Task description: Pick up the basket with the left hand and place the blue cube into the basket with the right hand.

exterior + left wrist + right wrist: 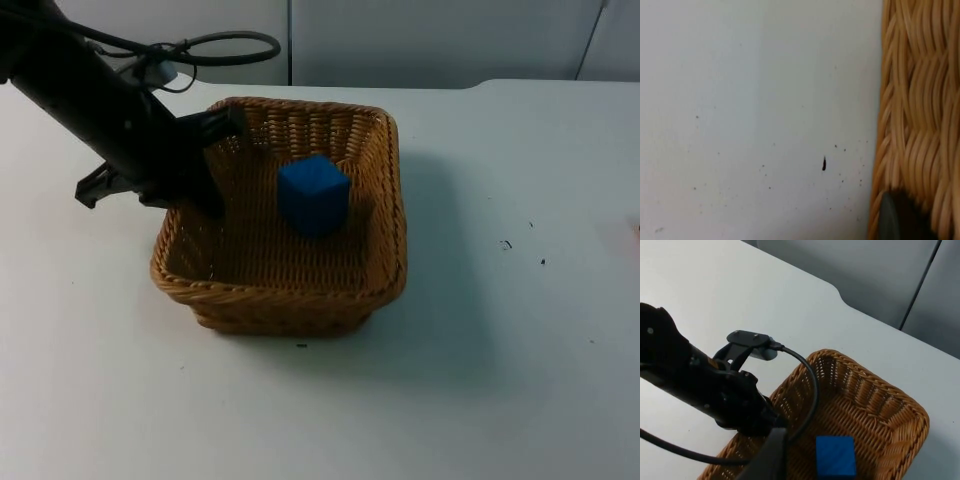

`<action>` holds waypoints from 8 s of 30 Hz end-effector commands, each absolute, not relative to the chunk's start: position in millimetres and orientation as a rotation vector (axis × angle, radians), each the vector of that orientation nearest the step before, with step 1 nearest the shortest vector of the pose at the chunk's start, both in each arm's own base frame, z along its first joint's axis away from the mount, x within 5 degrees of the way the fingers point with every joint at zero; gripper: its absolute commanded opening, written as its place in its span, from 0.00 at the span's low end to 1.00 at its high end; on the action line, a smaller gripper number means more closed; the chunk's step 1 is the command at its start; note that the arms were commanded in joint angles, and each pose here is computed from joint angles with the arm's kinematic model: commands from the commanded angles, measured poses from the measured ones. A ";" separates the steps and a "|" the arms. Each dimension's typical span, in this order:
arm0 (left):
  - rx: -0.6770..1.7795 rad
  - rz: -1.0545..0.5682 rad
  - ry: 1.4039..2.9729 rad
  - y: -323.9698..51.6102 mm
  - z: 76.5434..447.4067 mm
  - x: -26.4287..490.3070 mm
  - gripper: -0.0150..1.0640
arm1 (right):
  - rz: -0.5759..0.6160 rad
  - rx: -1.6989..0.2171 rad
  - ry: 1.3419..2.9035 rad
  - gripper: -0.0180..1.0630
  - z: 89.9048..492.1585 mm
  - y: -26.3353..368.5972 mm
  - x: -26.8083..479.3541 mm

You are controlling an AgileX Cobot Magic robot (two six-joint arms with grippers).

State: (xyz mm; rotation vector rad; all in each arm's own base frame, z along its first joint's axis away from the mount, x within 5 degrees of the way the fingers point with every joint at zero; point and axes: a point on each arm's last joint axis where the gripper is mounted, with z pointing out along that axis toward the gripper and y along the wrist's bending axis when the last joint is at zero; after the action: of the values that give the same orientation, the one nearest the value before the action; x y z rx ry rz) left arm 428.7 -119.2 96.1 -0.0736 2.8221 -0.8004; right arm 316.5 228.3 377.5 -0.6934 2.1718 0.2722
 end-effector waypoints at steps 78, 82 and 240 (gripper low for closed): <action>0.434 -0.312 1.881 -36.1 377.7 57.1 0.73 | 0.372 -1.040 1.816 0.99 384.2 161.6 141.2; 0.445 -0.302 1.877 -35.0 367.6 45.0 0.73 | 0.375 -1.033 1.814 0.99 369.1 141.6 124.4; 0.199 -0.204 2.029 -13.0 280.8 -8.8 0.99 | -0.055 -0.079 2.049 0.99 277.9 -9.3 -5.6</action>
State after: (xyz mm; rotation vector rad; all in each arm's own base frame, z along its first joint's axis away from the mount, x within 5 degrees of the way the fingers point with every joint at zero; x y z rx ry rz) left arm -8.6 -12.8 281.2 0.2082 2.0341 -0.1977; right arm -5.0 -9.0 278.0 -0.0895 2.0547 -0.0449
